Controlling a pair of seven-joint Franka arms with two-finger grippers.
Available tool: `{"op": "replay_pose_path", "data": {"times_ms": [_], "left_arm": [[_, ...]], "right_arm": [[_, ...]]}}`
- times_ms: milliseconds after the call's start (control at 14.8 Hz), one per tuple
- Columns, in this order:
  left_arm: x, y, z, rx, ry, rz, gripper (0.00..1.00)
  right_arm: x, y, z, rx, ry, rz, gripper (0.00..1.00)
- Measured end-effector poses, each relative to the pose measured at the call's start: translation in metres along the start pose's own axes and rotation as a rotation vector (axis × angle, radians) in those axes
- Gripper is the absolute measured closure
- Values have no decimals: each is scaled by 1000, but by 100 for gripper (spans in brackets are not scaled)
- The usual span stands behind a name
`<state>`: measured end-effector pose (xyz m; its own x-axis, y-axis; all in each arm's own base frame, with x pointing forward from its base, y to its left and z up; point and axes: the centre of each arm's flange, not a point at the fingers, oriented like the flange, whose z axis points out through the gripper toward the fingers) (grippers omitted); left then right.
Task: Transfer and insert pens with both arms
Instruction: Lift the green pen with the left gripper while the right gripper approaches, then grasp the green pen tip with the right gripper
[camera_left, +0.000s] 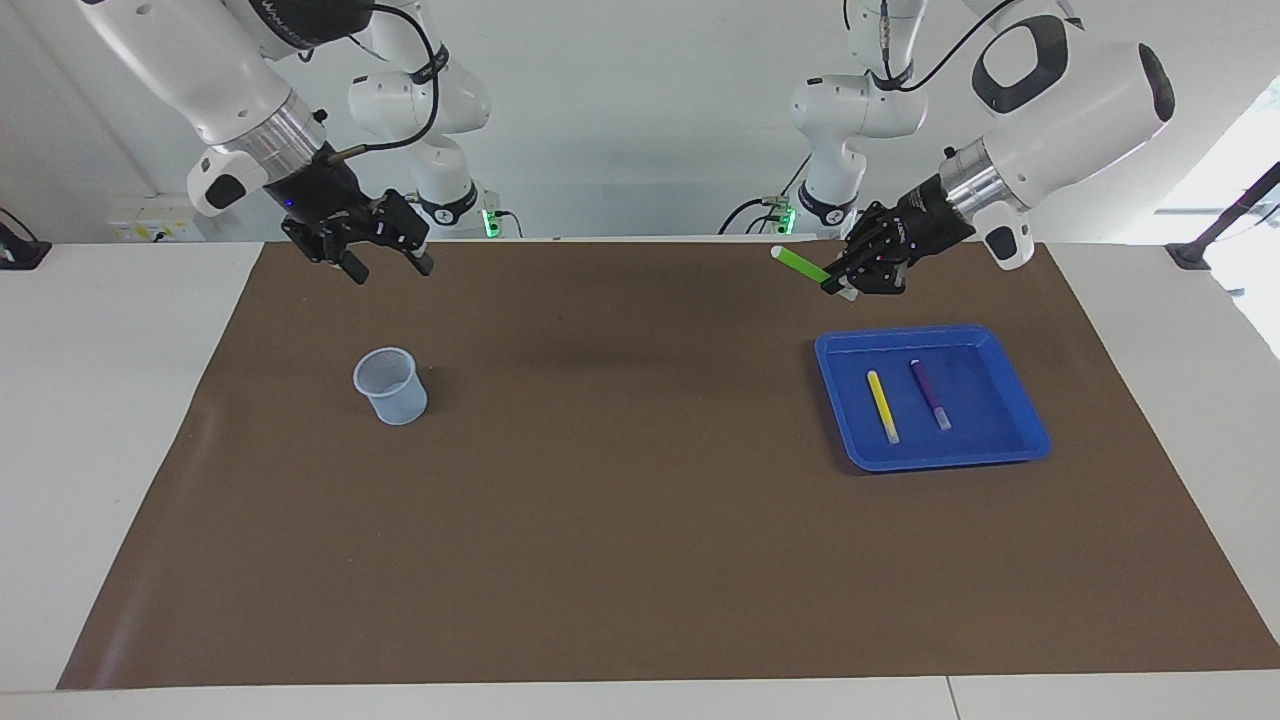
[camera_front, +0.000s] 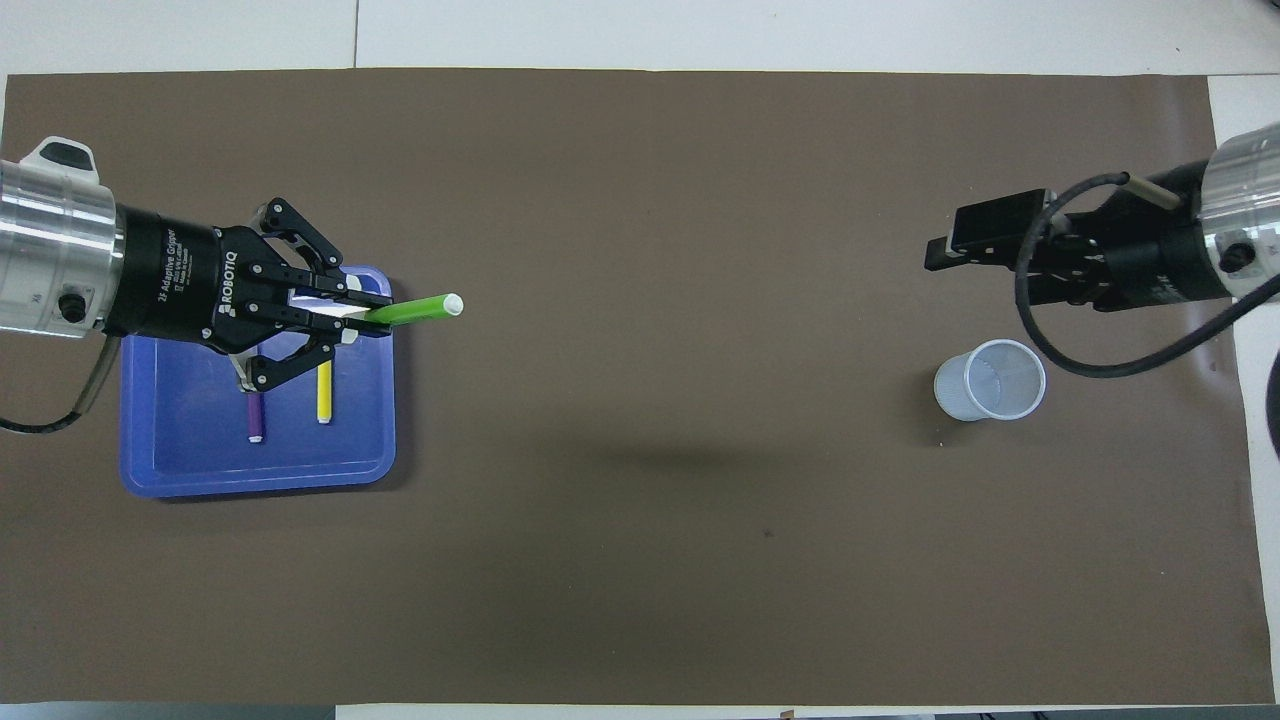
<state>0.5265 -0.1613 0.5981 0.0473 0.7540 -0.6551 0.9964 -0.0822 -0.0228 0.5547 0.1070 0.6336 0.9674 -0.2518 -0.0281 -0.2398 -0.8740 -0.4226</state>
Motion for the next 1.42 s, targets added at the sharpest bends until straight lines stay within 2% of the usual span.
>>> {"op": "replay_pose_path", "data": {"times_ms": [203, 473, 1013, 1418], "left_arm": [[-16, -10, 24, -20, -53, -51, 84], [-15, -22, 42, -29, -143, -132, 84], [-20, -41, 63, -60, -187, -165, 84], [-26, -47, 72, -59, -205, -166, 84]], "right_arm": [[-19, -47, 15, 77, -6, 54, 0], [-42, -86, 29, 105, -26, 47, 0], [-82, -145, 48, 172, -31, 21, 0], [-103, -184, 84, 196, -29, -33, 0]]}}
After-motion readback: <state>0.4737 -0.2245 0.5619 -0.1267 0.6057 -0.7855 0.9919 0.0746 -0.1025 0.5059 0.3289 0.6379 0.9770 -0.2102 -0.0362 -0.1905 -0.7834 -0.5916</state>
